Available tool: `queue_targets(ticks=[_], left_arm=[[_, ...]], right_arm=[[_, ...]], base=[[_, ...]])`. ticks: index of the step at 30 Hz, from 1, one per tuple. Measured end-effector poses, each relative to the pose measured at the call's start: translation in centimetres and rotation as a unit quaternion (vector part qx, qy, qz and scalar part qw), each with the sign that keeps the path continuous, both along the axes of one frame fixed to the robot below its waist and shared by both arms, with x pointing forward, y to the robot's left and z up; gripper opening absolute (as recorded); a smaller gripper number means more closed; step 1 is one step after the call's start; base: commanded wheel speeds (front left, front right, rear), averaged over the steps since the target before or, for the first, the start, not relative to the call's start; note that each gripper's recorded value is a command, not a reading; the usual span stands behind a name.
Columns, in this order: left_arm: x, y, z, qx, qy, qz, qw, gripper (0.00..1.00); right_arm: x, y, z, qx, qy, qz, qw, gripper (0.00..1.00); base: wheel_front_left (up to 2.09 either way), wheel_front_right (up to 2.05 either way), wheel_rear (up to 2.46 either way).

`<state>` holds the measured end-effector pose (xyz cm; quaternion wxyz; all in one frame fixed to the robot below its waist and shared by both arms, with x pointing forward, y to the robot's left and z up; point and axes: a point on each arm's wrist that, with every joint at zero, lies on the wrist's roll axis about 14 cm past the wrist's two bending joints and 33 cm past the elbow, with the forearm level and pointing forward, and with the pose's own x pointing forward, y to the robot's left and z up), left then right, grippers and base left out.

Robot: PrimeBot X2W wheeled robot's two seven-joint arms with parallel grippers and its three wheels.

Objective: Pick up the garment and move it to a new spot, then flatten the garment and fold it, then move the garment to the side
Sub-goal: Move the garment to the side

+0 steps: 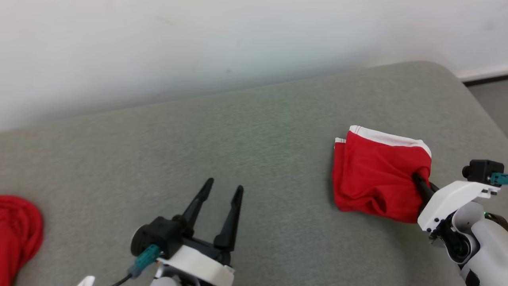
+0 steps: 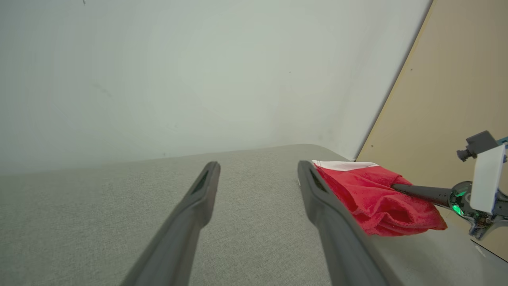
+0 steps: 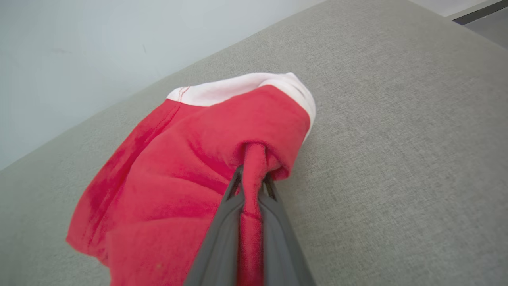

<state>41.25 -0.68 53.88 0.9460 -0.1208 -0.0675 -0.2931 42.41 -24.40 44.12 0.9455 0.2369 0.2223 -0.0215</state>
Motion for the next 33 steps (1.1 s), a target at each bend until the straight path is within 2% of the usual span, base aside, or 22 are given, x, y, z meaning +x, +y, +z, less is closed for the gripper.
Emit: queue_targets(ticks=[5,10,12,18,21,26,33], left_arm=[[-0.8,-4.6,0.3,-0.003,-0.004,-0.070,0.998,1.00],[-0.6,-6.9,-0.3,-0.007,0.002,-0.103,0.995,1.00],[-0.3,-7.2,-0.7,-0.007,0.005,-0.108,0.994,1.00],[1.3,-7.1,-2.3,-0.008,0.021,-0.105,0.994,1.00],[2.2,-6.3,-3.6,-0.005,0.034,-0.094,0.995,1.00],[3.6,-4.9,-5.9,0.006,0.052,-0.078,0.996,1.00],[5.3,-3.0,-8.7,0.017,0.073,-0.056,0.996,1.00]], right_arm=[[-2.3,-2.9,-0.1,-0.005,-0.003,-0.038,0.999,0.00],[-3.1,-4.0,-0.7,-0.010,0.001,-0.052,0.999,0.00],[-2.8,-4.3,-1.0,-0.021,0.005,-0.048,0.999,0.00],[-0.5,-5.5,-1.0,-0.103,0.022,0.002,0.994,0.00],[1.3,-6.6,-0.5,-0.150,0.031,0.030,0.988,0.00],[4.0,-8.2,-0.8,-0.227,0.061,0.079,0.969,0.00],[7.1,-12.7,-1.1,-0.299,0.096,0.079,0.946,0.00]], base=[[0.00,0.00,0.00],[0.00,0.00,0.00],[0.00,0.00,0.00],[0.00,0.00,0.00],[0.00,0.00,0.00],[0.00,0.00,0.00],[0.00,0.00,0.00]])
